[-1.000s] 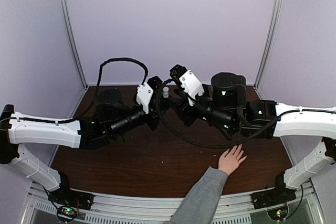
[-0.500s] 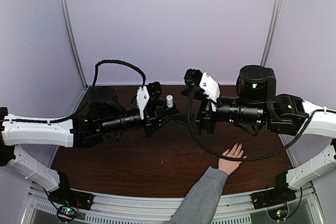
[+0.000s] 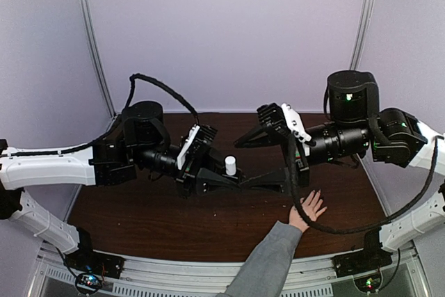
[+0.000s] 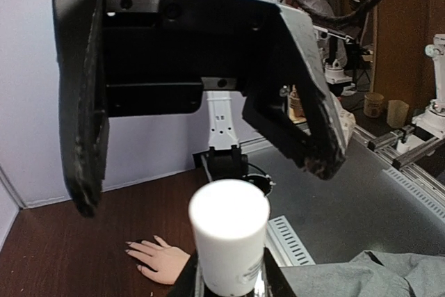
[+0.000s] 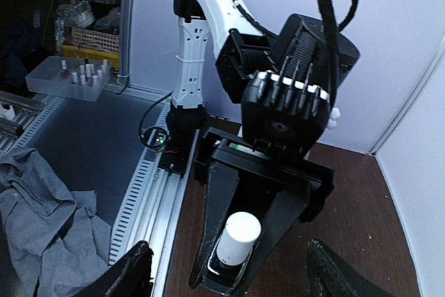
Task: Paint the nails
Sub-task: Screw the nail polish bottle cap onto the nail polish bottle.
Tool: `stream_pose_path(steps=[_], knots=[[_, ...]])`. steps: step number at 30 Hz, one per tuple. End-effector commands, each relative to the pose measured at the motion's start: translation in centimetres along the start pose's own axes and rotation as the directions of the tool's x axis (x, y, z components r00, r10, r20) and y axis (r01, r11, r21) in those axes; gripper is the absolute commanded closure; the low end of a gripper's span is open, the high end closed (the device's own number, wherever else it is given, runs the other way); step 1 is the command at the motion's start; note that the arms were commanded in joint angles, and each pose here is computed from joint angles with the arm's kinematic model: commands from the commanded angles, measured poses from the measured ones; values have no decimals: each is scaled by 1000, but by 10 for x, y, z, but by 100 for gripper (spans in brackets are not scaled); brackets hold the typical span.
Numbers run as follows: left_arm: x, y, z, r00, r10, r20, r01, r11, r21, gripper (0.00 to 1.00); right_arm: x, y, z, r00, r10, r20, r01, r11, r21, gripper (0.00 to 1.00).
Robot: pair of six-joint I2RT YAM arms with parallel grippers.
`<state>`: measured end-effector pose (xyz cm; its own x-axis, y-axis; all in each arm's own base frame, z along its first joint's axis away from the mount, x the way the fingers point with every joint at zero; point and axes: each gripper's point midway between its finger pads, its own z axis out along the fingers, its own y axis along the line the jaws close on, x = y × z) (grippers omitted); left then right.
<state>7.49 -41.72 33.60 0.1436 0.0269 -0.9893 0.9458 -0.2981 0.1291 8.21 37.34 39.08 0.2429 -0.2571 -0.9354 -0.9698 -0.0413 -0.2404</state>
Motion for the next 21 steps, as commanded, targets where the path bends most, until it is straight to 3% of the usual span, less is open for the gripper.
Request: stream_pose_path(steps=[1, 7, 16, 21], knots=[[-7, -25, 6, 1000, -14, 9, 12, 987, 163, 100, 1, 28, 4, 1000, 1, -11, -3, 983, -182, 28], [-7, -33, 7, 999, -41, -5, 41, 974, 223, 100, -2, 31, 12, 1000, 21, -9, -23, 975, -222, 35], [-5, -36, 7, 999, -43, -13, 45, 972, 231, 100, -2, 38, 19, 998, 58, -20, -61, 959, -277, 64], [-6, -35, 5, 999, -36, -11, 37, 976, 216, 100, -4, 37, 19, 998, 66, -16, -68, 959, -276, 75]])
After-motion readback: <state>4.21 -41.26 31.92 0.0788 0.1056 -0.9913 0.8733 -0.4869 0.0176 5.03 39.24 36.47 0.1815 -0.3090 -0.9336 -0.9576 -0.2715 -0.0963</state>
